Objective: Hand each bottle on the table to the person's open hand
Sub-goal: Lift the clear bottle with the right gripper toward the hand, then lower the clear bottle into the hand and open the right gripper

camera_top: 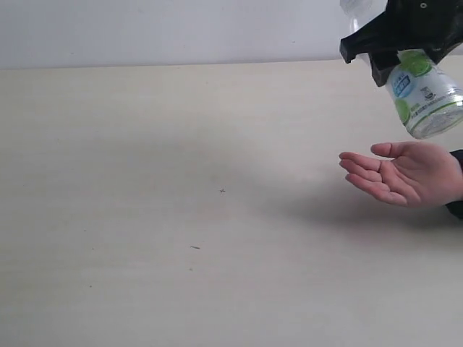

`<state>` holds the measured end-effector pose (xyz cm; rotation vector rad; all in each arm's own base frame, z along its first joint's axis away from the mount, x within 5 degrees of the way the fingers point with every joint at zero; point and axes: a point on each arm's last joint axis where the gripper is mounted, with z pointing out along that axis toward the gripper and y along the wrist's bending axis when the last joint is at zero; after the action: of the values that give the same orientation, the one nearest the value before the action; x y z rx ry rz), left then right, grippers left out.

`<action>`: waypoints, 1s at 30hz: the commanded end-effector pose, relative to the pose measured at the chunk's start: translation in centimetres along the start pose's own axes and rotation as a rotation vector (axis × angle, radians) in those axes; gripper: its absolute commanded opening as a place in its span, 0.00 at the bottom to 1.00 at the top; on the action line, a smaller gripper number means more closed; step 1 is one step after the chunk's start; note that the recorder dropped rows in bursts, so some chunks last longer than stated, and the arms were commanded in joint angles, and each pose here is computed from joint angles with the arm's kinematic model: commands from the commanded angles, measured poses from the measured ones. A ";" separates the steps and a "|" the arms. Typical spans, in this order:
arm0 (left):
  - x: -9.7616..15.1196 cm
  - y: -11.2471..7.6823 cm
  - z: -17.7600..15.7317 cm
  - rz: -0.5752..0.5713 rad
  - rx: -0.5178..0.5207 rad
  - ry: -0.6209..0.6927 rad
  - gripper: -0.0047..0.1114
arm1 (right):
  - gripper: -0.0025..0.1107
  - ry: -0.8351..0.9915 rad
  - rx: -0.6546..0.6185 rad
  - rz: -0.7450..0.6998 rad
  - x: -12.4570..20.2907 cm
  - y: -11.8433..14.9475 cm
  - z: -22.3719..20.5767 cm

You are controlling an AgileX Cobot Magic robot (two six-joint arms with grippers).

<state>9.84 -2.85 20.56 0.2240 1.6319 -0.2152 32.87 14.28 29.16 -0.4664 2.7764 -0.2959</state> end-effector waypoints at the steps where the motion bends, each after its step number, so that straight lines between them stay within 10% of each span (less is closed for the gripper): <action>1: 0.1 0.1 0.0 -0.005 -0.006 0.002 0.05 | 0.02 0.001 -0.051 0.056 0.9 -0.2 -1.7; 16: 0.1 0.1 0.0 -0.005 -0.006 0.002 0.05 | 0.02 0.256 -0.072 0.094 9.2 1.2 3.9; 30: 0.1 0.1 0.0 -0.005 -0.006 0.002 0.05 | 0.02 0.200 -0.119 0.142 8.7 1.8 4.7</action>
<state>9.84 -2.85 20.56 0.2240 1.6319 -0.2152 26.03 12.26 22.15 -0.2881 3.0166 -0.1564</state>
